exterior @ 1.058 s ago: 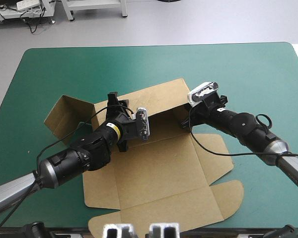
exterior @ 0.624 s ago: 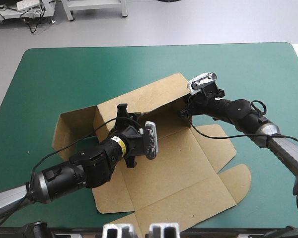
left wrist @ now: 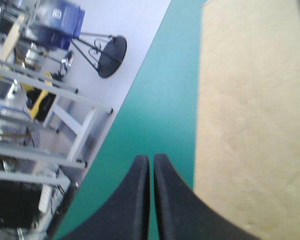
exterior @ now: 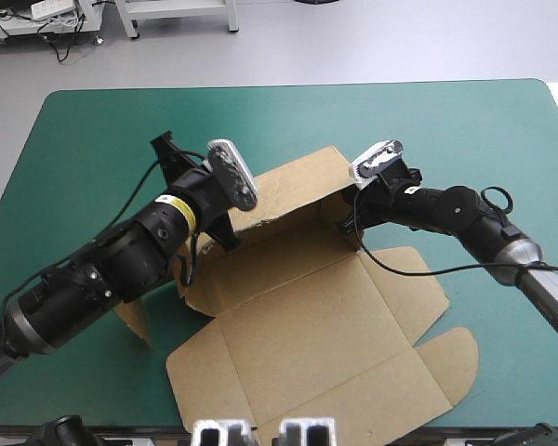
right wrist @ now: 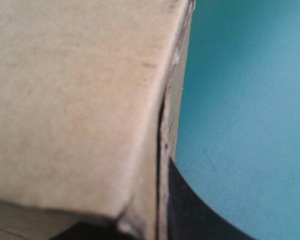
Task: Fold the box
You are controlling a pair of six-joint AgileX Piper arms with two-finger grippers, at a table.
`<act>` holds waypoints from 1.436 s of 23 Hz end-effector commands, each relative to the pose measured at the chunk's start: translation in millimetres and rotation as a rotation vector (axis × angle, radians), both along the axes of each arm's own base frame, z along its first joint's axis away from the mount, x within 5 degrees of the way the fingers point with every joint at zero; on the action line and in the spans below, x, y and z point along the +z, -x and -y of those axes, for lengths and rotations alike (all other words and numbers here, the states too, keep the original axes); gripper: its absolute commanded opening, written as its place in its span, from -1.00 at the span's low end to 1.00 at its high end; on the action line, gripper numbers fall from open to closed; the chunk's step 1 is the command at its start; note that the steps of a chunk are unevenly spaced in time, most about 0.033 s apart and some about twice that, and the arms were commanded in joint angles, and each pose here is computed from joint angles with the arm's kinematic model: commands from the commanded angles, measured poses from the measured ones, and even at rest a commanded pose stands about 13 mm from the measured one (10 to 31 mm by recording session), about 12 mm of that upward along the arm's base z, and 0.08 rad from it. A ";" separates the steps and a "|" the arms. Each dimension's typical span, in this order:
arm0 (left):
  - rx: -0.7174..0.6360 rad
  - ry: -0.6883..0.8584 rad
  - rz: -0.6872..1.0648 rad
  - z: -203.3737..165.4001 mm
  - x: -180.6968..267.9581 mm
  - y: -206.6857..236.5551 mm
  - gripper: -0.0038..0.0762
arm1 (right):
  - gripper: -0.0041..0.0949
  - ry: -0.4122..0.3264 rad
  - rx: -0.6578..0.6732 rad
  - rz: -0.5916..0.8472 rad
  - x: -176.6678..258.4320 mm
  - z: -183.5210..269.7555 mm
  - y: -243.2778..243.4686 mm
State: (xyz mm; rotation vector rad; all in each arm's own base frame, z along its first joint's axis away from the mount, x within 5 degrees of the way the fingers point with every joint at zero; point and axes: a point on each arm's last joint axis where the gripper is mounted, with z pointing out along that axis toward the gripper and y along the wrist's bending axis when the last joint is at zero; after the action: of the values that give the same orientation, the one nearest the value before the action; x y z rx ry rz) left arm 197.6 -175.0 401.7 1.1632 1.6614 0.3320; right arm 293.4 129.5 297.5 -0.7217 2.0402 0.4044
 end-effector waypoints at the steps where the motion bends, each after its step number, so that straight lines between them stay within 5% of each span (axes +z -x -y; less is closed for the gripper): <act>1: 0.114 0.143 -0.015 -32.8 23.4 -14.4 -0.87 | -0.97 -0.001 -0.018 0.103 44.1 14.4 20.3; 5: 0.255 0.253 -0.123 -73.0 29.7 -32.7 -0.87 | -0.97 0.033 -0.005 0.051 77.2 51.2 35.6; 12: 0.515 0.438 -0.206 -133.4 28.4 -46.2 -0.87 | -0.97 0.054 0.105 -0.274 95.1 89.5 42.6; 16: 0.646 0.475 -0.266 -161.5 22.7 -45.7 -0.87 | -0.97 0.071 0.024 -0.342 88.7 95.1 23.2; 26: 0.639 0.478 -0.248 -164.7 24.1 -47.0 -0.87 | -0.97 0.078 0.023 -0.529 40.3 85.3 -32.5; 31: 0.632 0.467 -0.256 -165.1 23.4 -46.6 -0.87 | -0.96 0.155 0.049 -0.541 27.3 59.3 -74.6; 33: 0.630 0.464 -0.260 -165.0 23.2 -46.4 -0.87 | -0.76 0.169 0.057 -0.526 27.0 52.8 -85.4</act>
State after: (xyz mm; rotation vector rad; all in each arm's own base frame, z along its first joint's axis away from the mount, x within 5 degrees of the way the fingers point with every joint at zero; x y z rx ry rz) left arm 249.9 -9.5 404.1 0.3427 2.2791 0.1736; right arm 380.3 69.1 317.3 -0.7576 2.5652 0.5003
